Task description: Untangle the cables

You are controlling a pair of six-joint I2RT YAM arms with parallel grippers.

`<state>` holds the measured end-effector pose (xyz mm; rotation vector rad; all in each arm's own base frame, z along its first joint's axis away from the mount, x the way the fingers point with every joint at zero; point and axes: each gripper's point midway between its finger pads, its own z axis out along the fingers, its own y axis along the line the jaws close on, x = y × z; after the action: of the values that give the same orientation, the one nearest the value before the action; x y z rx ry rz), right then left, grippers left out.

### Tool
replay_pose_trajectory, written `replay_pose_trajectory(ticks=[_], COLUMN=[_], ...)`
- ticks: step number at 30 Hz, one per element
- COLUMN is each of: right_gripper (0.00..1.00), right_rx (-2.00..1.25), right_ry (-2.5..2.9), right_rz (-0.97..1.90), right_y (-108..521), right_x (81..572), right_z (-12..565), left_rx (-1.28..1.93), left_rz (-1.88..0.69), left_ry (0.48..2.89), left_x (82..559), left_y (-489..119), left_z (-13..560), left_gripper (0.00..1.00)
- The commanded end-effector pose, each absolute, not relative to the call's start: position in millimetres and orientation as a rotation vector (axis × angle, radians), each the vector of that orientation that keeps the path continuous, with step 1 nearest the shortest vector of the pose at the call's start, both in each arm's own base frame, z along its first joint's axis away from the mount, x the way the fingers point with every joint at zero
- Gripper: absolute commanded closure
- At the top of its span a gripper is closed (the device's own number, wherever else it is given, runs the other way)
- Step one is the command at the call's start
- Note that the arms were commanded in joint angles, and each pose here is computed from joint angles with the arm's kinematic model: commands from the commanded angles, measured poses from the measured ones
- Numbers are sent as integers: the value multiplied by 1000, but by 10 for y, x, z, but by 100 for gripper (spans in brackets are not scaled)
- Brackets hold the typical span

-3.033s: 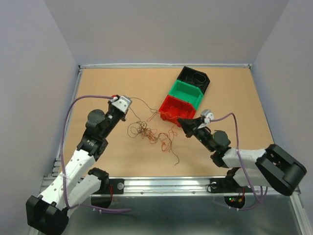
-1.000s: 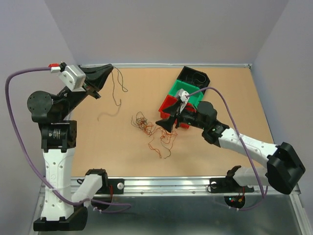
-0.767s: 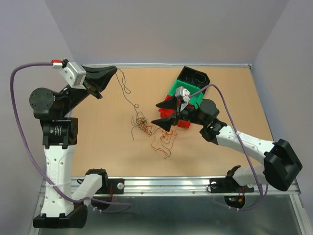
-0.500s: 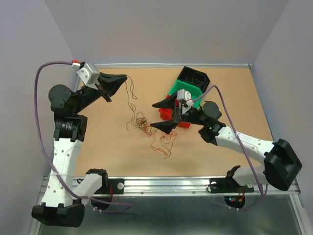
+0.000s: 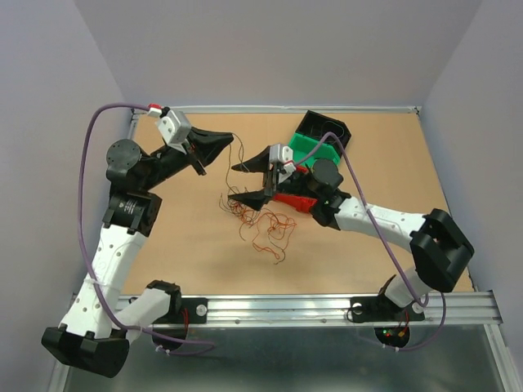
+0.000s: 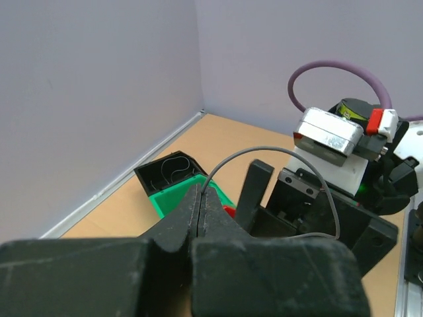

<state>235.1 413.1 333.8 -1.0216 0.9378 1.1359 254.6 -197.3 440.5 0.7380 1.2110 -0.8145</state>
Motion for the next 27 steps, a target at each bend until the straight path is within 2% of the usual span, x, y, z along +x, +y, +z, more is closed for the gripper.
replay_pose_trajectory(ticks=[1,3,4,6,7,14,18,27], right_gripper=[35,50,73,97,100,100,99,99], right_rx=[-1043,-1061,-1060,-1052,-1052,-1002,-918,-615], right_ry=[784,791,793,814,815,847,841,854], right_rz=[1114,1135,1138,1137,1137,1177,1155,1052], right_y=[4241,4268,4262,4243,4230,3991,3800,3634], right_x=[2321,2282,2269,2266,2248,2064,2015,2449], right_z=[3677,3609,3609,3549,3539,3610,3819,4424], left_rx=[718,689,680,655,630,511,551,755], left_rz=[-782,-763,-747,-720,-689,-527,-553,-722], left_ry=[1207,1237,1242,1261,1272,1385,1508,1660], left_x=[2654,2770,2810,2896,2962,3468,3785,3811], left_y=[-1980,-1963,-1946,-1917,-1878,-1689,-1811,-2172], left_z=[4456,4421,4417,4406,4397,4204,3756,2913], left_gripper=[100,100,100,100,100,100,100,100])
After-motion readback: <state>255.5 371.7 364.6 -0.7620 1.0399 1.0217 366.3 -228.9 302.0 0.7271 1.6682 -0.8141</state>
